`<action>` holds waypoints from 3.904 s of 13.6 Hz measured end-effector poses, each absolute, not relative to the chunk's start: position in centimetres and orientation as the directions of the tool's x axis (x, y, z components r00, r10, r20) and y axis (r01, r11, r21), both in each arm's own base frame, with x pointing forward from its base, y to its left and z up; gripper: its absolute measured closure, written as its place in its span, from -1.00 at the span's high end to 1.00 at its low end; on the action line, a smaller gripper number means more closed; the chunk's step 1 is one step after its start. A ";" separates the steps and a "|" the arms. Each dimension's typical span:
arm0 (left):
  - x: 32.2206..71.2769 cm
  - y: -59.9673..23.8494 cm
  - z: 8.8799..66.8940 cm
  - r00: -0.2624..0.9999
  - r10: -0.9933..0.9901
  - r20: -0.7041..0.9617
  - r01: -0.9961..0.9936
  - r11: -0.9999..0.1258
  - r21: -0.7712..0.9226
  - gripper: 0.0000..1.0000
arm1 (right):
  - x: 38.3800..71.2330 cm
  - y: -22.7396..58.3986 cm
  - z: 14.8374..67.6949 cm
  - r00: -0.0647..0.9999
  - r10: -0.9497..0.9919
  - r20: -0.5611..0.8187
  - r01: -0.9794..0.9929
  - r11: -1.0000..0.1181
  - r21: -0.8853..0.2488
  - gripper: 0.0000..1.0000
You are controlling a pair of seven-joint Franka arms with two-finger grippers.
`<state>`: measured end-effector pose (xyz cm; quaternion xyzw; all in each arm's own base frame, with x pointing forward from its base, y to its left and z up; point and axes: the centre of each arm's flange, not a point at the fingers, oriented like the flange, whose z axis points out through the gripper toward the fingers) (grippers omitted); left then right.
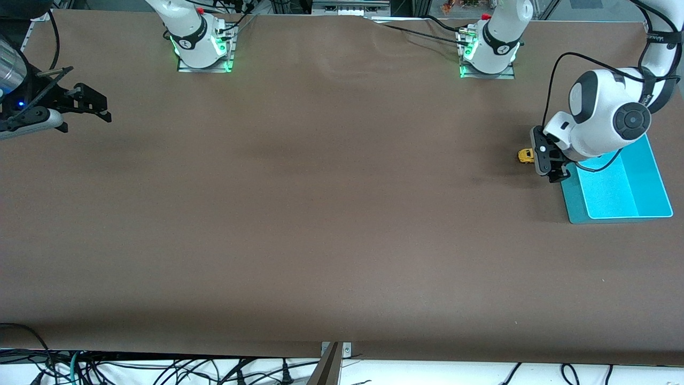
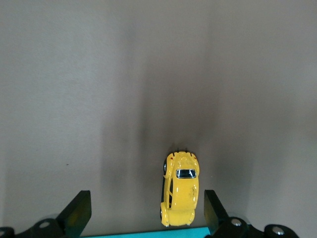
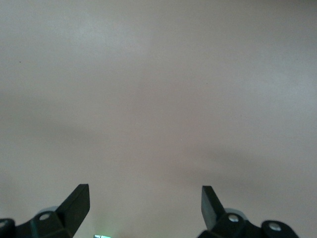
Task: Wind and store yellow beetle car
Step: 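Close the left gripper around the yellow car beside the bin, then lift the car with the left gripper over the blue bin, then lower the car into the blue bin and open the left gripper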
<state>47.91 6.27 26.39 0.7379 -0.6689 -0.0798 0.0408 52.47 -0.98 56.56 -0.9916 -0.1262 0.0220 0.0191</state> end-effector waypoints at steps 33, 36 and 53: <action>39.0 10.7 19.8 0.066 -0.997 -0.032 -0.998 -0.067 0.021 -0.15 | 52.3 -0.8 55.0 0.966 0.250 -0.068 0.247 -0.968 -0.053 1.00; 40.8 10.7 21.6 0.057 -0.998 -0.032 -0.996 -0.059 0.066 -0.15 | 52.3 -0.8 54.9 0.966 0.250 -0.069 0.247 -0.968 -0.053 1.00; 46.2 27.6 30.0 0.144 -0.985 0.096 -0.979 -0.128 0.156 -0.15 | 52.3 -0.8 54.9 0.966 0.250 -0.070 0.247 -0.968 -0.053 1.00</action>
